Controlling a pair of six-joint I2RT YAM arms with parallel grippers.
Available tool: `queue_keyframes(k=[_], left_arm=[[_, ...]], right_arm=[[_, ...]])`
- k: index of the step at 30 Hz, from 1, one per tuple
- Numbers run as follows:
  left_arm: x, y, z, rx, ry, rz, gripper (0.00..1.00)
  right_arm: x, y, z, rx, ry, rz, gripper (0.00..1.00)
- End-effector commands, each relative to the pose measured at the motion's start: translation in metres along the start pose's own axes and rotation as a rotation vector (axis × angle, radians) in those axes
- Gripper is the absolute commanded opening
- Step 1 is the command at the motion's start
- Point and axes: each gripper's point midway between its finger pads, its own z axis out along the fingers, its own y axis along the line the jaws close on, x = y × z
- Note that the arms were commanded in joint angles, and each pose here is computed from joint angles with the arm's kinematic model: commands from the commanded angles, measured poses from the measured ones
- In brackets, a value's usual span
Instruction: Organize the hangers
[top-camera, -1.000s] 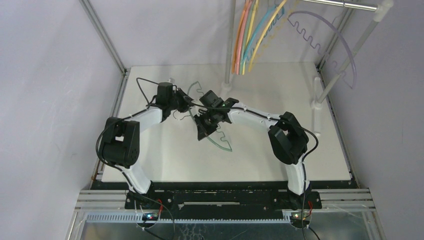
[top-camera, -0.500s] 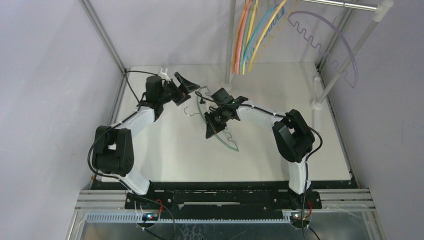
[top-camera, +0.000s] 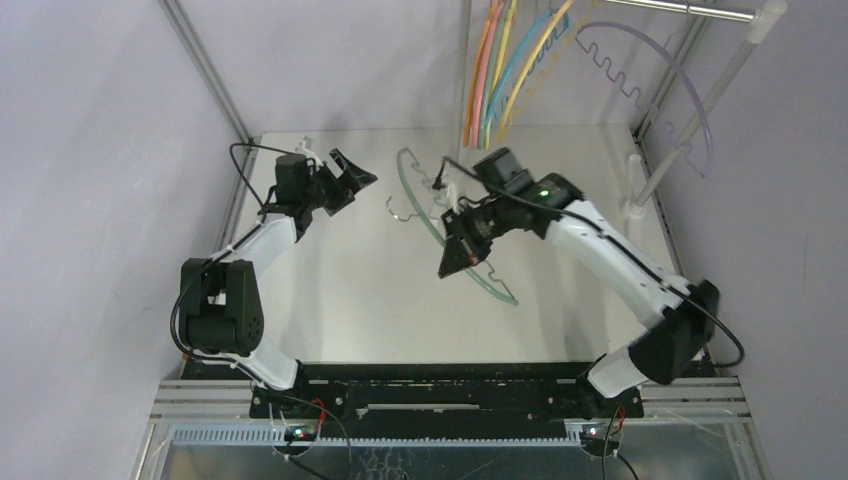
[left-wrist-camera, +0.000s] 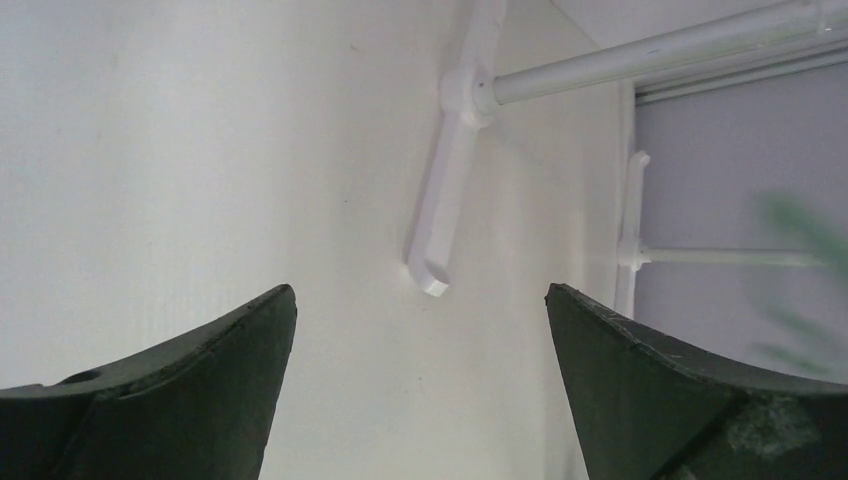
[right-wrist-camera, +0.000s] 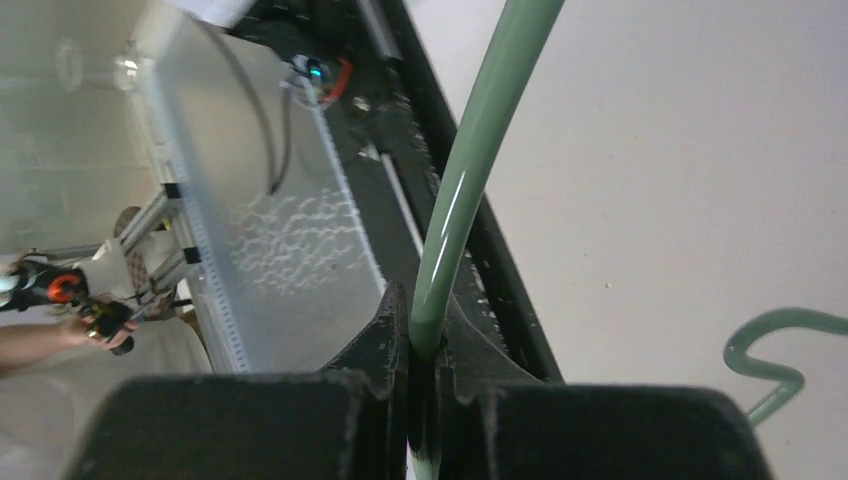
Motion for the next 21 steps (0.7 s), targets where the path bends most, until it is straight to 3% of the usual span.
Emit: queue_keyframes(k=[1, 7, 13, 21], left_arm=[[0.002, 0.011, -0.008, -0.044, -0.026, 0.033, 0.99], [0.007, 0.016, -0.007, -0.065, -0.016, 0.030, 0.99], [0.008, 0.017, -0.009, -0.078, -0.012, 0.042, 0.99], [0.023, 0.021, 0.000, -0.082, 0.031, 0.032, 1.00]], right_arm=[[-0.008, 0.070, -0.067, -0.146, -0.100, -0.155, 0.00], [-0.024, 0.138, -0.123, -0.343, -0.265, -0.287, 0.00], [-0.040, 0.162, -0.175, -0.390, -0.457, -0.339, 0.00], [-0.049, 0.101, -0.240, -0.040, -0.832, -0.155, 0.00]])
